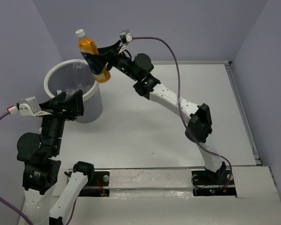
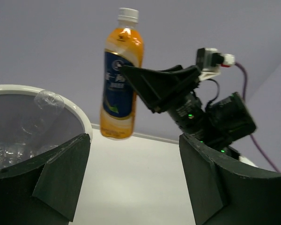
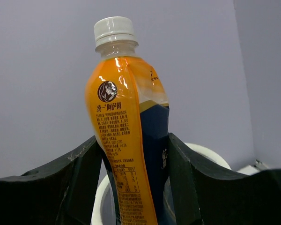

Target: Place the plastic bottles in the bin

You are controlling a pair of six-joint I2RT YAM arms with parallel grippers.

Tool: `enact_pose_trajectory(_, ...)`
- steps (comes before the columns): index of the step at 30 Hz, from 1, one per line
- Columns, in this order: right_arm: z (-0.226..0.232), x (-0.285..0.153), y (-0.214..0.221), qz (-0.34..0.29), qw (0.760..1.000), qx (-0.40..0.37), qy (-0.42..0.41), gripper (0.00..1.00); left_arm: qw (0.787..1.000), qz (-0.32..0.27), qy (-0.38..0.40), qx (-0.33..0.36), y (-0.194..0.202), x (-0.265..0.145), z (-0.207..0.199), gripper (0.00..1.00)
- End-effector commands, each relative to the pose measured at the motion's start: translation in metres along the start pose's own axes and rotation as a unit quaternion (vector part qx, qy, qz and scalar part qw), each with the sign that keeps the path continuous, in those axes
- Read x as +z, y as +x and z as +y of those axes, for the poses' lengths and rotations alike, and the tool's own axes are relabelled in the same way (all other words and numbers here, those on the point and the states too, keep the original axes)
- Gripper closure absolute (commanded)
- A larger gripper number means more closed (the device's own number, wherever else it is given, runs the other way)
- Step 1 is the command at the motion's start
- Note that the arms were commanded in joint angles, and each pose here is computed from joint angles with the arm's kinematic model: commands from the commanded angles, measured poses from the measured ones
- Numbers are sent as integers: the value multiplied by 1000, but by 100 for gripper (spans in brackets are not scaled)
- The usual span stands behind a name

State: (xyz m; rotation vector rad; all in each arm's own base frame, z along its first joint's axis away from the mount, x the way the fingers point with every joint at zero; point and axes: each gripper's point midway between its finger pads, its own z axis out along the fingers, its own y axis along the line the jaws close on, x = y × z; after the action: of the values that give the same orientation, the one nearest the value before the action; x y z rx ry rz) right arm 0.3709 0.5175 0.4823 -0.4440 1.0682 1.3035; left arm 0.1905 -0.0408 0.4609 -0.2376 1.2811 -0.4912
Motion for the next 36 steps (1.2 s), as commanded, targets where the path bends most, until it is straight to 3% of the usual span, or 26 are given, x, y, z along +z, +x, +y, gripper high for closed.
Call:
enact_pose_trajectory(1,23,34,-30,-94,993,-38,-63,75,998,-51,33,-10,-31,-7,-17,13)
enact_pose_trajectory(6,10,42,-13,-144,987,-61,-47,78,998,-50,43,-25,-18,-1,-17,13)
enact_pose_trajectory(13,10,46,48,-134,989,-50,-35,74,998,-37,48,-33,-6,11,-19,13)
enact_pose_trajectory(15,7,45,56,-127,990,-49,-31,58,998,-35,46,-35,-6,12,-19,13)
enact_pose_trajectory(18,14,47,70,-97,993,-59,-42,22,998,-42,20,-30,-17,10,-13,12)
enact_pose_trajectory(21,20,45,61,-88,993,-66,-45,13,998,-59,-4,-25,-37,4,-8,11)
enact_pose_trajectory(29,38,27,42,-73,995,-33,-55,13,997,-60,-39,-10,-58,2,-4,5)
enact_pose_trajectory(34,48,-16,2,-84,995,-52,-22,26,998,-38,-52,-4,-56,-4,-1,2)
enact_pose_trajectory(35,50,-25,-3,-84,994,-60,-21,33,998,-30,-51,-2,-52,-5,0,1)
enact_pose_trajectory(36,42,-42,22,-49,997,-58,-8,41,998,-24,-50,-7,-48,-5,0,1)
